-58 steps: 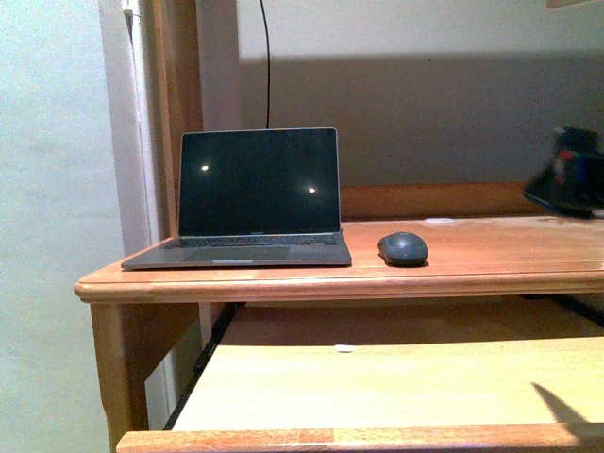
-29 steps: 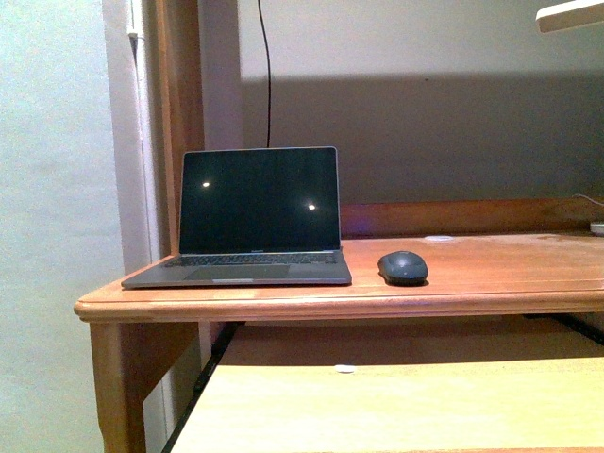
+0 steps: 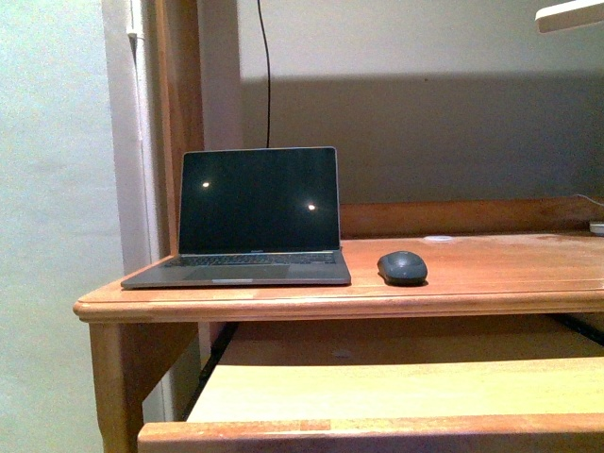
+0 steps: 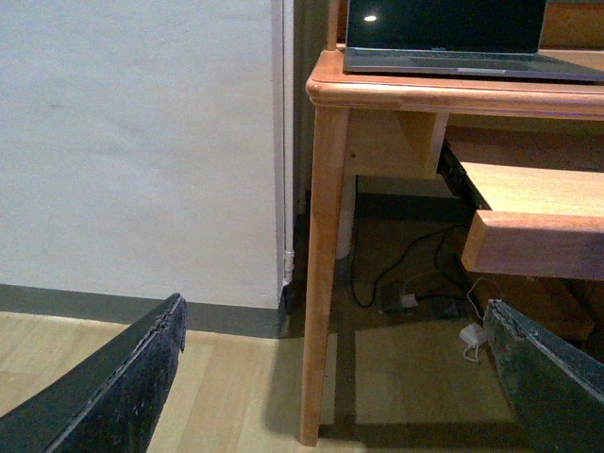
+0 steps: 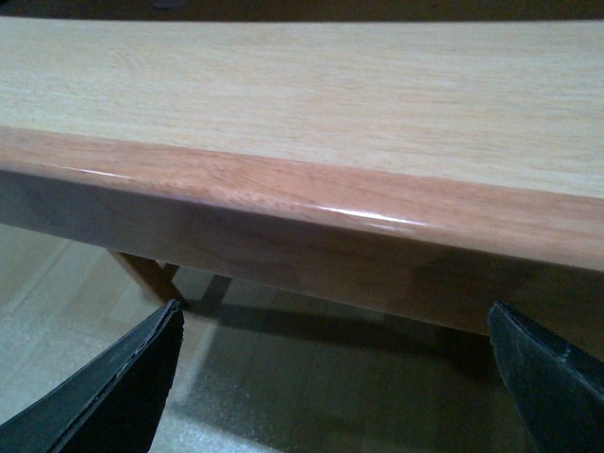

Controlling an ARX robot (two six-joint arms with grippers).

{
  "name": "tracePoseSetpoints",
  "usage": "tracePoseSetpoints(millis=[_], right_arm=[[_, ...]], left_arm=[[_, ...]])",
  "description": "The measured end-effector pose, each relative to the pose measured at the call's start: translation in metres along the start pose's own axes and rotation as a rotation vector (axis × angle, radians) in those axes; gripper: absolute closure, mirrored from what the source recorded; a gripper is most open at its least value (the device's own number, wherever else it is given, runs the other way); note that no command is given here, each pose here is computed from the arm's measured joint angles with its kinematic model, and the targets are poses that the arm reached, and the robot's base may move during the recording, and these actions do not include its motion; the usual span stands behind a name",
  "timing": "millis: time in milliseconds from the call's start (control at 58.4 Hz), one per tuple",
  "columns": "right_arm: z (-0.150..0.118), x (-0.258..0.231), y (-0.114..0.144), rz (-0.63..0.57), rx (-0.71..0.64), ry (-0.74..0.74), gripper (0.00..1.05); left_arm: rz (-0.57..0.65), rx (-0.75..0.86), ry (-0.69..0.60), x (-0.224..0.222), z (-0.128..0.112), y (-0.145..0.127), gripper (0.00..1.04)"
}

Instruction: Place mouse

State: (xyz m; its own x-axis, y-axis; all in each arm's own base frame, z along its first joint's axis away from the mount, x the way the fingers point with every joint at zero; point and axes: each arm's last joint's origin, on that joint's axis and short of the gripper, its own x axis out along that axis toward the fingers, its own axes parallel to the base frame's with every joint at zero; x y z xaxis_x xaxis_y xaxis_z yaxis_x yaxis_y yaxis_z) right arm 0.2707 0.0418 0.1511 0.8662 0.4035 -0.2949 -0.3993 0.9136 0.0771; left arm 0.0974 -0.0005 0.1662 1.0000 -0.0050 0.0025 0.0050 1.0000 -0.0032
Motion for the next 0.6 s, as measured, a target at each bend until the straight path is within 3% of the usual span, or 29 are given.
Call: tracePoseSetpoints(millis=[600], right_arm=[[0.033, 0.116, 0.025, -0.183, -0.06, -0.025, 0.07]], left_arm=[[0.0, 0.0, 0.0, 0.0, 0.0, 0.0, 0.08]])
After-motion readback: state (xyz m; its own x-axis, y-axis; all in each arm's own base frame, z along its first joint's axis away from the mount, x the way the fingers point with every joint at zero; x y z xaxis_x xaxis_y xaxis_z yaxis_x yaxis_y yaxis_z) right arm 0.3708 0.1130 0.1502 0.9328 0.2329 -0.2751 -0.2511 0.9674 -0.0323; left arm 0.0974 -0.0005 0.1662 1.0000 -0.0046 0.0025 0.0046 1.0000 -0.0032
